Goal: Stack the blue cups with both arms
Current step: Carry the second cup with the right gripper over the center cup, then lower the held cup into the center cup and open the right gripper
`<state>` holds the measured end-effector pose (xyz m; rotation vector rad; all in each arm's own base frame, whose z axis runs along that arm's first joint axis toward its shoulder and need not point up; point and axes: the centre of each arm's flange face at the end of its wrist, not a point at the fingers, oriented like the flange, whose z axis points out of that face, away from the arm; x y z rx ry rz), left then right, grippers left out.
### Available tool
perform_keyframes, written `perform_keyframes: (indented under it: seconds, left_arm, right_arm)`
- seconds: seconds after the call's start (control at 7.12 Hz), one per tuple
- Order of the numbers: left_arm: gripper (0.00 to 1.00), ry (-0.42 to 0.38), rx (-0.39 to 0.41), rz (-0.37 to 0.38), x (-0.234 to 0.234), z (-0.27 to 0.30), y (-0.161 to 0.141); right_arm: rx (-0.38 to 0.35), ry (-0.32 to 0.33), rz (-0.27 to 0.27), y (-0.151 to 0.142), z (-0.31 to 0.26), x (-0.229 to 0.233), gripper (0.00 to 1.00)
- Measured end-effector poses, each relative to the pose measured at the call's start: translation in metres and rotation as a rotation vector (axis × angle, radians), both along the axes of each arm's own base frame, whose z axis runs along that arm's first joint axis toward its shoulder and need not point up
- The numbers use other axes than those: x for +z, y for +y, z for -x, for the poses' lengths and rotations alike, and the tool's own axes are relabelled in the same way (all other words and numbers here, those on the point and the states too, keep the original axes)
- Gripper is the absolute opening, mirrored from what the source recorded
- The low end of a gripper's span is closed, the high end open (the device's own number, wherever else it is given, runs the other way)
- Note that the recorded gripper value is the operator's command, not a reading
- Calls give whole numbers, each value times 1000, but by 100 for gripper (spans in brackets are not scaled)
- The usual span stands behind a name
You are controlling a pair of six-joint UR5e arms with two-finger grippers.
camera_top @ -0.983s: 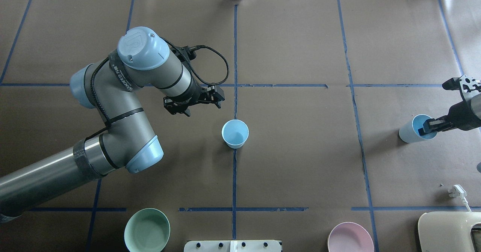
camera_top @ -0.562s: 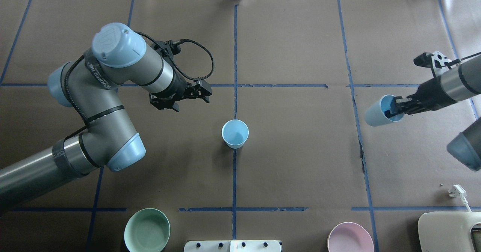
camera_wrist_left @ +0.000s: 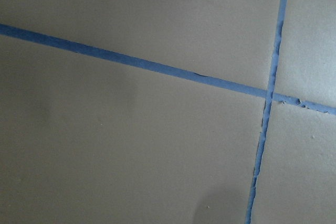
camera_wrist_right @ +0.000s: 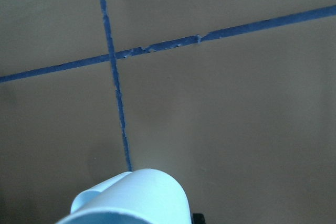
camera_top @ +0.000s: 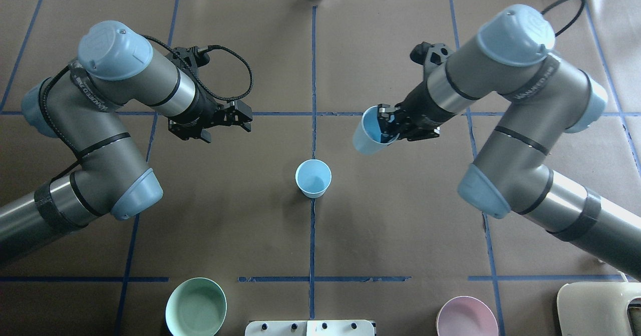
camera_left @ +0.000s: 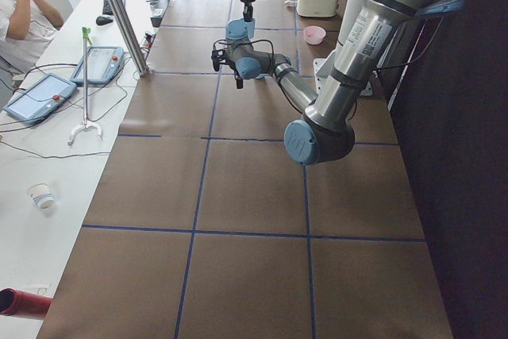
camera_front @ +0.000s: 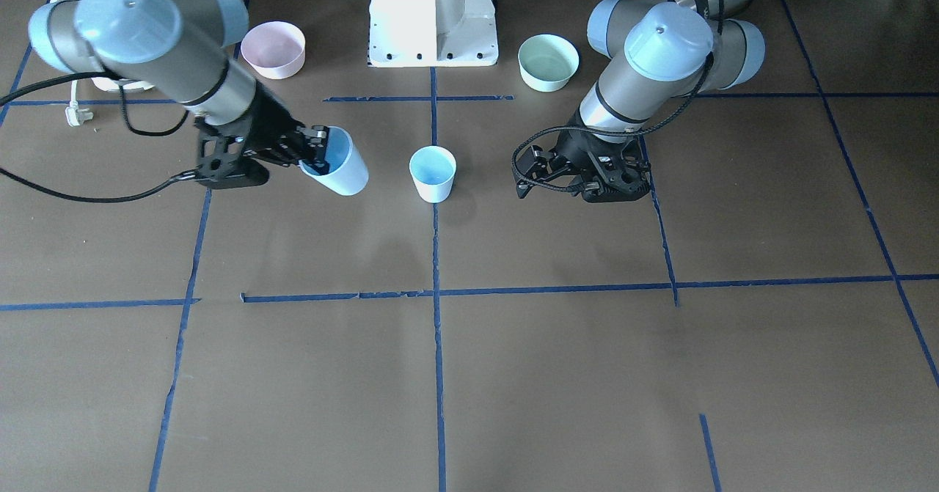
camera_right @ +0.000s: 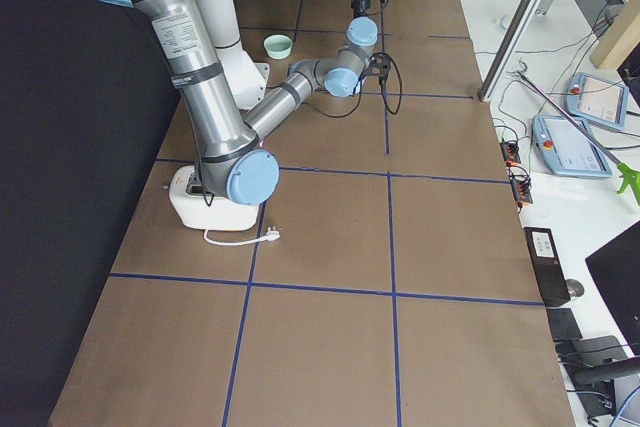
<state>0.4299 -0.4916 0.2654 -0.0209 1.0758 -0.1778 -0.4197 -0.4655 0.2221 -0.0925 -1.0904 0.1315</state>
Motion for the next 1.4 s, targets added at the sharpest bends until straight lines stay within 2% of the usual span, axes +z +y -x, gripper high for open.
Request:
perform_keyframes:
  seconds: [0.28,0.56,0.84,1.4]
  left_arm:
    - [100,-4,3,-4,5,3,-1]
    - [100,-4,3,-4,5,3,-1]
    - [100,-5,3,-5,5,3,-1]
    - [100,-6,1,-5,5,3,-1]
  right_arm:
    - [16,83,2,10,40,-44,0]
    - [18,137,-7,22,65,-51,0]
    - [17,165,-20,34,80,-52,0]
    - [9,179,-39,46,102,-59,1]
